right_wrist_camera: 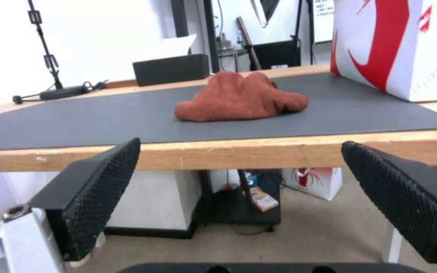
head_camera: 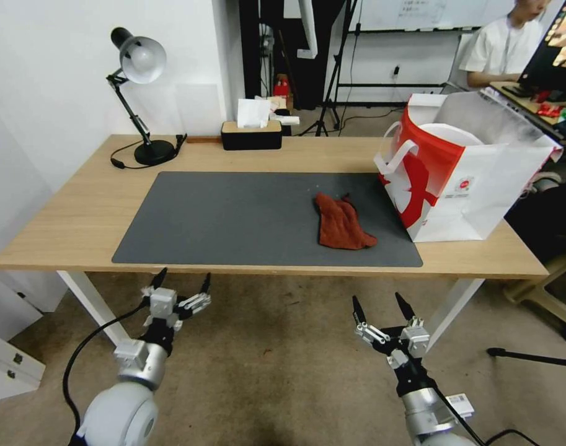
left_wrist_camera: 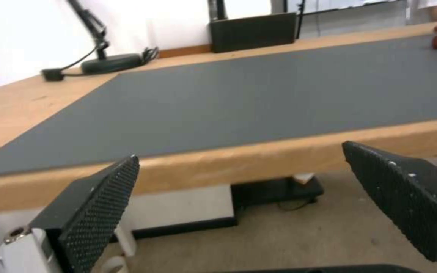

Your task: Sweep shrimp from table into container with towel, then put container into takeout bag.

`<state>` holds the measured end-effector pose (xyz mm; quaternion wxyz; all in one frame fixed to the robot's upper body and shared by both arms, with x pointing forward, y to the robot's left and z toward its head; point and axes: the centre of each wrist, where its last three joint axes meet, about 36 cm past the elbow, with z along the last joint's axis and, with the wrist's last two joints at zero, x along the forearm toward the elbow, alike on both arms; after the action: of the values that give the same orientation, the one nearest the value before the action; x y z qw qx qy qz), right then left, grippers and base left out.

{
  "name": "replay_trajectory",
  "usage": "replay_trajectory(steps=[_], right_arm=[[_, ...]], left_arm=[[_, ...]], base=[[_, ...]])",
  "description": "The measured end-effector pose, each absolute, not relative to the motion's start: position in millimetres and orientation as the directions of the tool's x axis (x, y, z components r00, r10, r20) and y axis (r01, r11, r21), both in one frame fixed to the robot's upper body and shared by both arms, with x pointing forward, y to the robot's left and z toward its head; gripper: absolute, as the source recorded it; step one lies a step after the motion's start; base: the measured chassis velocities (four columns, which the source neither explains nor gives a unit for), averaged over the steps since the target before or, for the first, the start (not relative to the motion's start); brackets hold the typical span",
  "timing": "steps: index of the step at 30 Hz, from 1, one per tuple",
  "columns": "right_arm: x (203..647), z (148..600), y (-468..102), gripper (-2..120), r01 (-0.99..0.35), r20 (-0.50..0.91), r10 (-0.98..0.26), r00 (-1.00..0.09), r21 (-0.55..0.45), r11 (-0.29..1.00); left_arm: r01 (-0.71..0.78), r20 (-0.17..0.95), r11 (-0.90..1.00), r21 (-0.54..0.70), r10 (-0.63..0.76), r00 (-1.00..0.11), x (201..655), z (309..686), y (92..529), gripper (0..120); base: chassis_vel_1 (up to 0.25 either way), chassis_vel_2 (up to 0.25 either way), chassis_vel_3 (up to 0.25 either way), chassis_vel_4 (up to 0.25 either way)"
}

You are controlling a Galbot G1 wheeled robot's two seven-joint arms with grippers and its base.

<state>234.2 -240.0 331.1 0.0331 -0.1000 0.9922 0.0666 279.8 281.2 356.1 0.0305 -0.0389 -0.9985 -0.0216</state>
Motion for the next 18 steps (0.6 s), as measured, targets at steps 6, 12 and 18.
replay_trajectory(steps=[6,12,18], right_arm=[[238.4,333.5,-240.2,100,-0.208,-0.092,-0.197,-0.976,0.120,0.971],[239.5,334.2,-241.5,100,-0.205,-0.078,-0.197,-0.977,0.113,0.972],[239.3,334.3,-241.4,100,-0.204,-0.074,-0.197,-0.978,0.113,0.972]], left_arm=[[0.079,0.067,0.996,0.041,0.076,-0.995,271.0,350.9,283.7,100],[0.088,0.064,0.995,0.038,0.085,-0.994,270.7,353.0,282.2,100],[0.089,0.062,0.995,0.035,0.087,-0.994,271.4,353.3,281.6,100]], base=[[0.000,0.000,0.000,0.000],[0.000,0.000,0.000,0.000],[0.000,0.000,0.000,0.000]])
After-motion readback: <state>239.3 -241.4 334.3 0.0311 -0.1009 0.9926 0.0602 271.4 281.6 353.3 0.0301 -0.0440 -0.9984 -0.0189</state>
